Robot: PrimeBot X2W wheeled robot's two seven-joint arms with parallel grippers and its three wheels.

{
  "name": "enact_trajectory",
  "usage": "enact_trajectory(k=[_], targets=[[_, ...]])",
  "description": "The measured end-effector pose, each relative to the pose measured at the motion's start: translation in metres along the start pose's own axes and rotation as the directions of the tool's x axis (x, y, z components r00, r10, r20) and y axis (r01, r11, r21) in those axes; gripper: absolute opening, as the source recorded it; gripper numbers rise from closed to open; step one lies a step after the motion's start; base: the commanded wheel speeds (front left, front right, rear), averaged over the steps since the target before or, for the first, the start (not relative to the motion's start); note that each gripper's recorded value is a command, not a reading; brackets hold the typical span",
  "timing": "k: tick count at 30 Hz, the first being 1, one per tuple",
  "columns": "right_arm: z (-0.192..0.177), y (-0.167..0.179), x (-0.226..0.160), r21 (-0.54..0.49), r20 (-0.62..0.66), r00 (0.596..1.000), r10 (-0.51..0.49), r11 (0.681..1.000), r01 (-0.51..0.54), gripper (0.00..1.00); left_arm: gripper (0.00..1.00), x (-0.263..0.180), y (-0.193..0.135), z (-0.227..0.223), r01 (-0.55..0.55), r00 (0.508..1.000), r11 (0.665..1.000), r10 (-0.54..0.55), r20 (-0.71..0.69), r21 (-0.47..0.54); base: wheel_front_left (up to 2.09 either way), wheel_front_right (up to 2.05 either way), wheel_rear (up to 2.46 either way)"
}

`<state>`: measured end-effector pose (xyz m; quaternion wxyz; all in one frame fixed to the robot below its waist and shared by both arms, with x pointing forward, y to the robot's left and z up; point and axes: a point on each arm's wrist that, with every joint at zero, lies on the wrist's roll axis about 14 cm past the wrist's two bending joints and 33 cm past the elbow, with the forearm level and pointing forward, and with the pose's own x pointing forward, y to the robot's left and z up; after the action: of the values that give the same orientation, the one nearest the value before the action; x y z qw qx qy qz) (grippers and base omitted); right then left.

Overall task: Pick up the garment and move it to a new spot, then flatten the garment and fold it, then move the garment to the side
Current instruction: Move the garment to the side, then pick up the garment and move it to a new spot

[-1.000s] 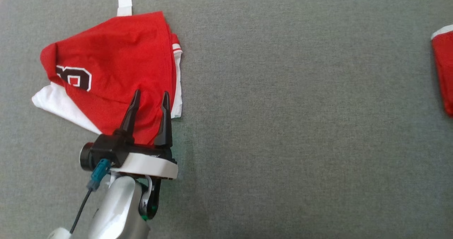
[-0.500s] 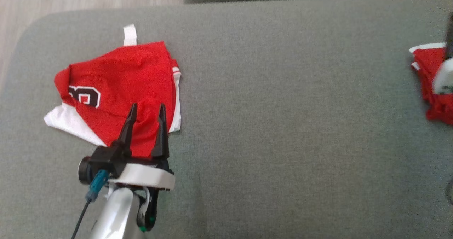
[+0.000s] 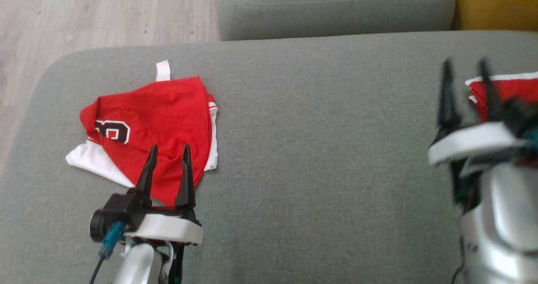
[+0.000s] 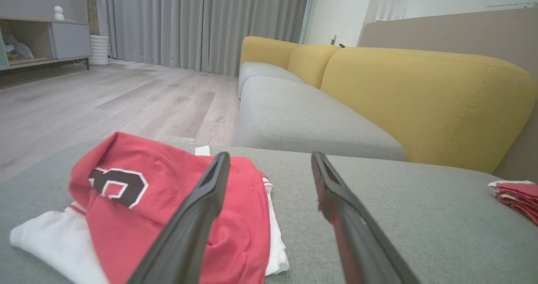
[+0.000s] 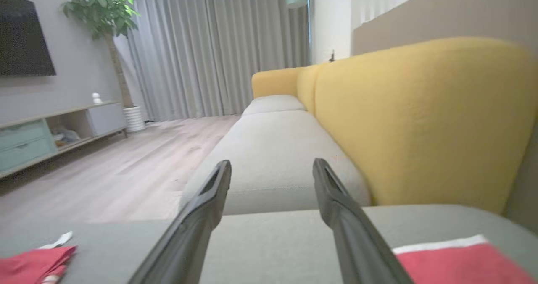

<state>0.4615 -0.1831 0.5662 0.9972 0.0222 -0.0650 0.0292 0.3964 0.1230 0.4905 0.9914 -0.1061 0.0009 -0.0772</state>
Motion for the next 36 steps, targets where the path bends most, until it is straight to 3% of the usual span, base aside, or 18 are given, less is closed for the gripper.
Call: enact_trajectory(k=[4, 10, 22, 36], targets=[[-0.034, 0.027, -0.031, 0.092, -0.047, 0.997, 0.06, 0.994, -0.055, 1.0, 1.0, -0.01, 0.003, -0.002, -0.014, 1.0, 1.0, 0.014, -0.004, -0.002, 0.0, 0.0, 0.0], [-0.084, 0.03, -0.082, 0.13, -0.17, 0.984, 0.061, 0.991, -0.039, 1.0, 1.0, -0.026, 0.007, -0.014, -0.035, 0.999, 0.999, 0.035, -0.039, -0.008, 0.0, 0.0, 0.0], [-0.081, 0.031, -0.081, 0.145, -0.154, 0.986, 0.061, 0.989, -0.039, 1.0, 1.0, -0.027, 0.007, -0.013, -0.037, 0.999, 0.999, 0.037, -0.035, -0.008, 0.0, 0.0, 0.0], [-0.085, 0.102, -0.083, 0.183, -0.16, 0.951, 0.266, 0.954, -0.236, 1.0, 1.0, -0.057, 0.042, 0.002, -0.159, 0.987, 0.987, 0.159, 0.013, 0.003, 0.0, 0.0, 0.0]])
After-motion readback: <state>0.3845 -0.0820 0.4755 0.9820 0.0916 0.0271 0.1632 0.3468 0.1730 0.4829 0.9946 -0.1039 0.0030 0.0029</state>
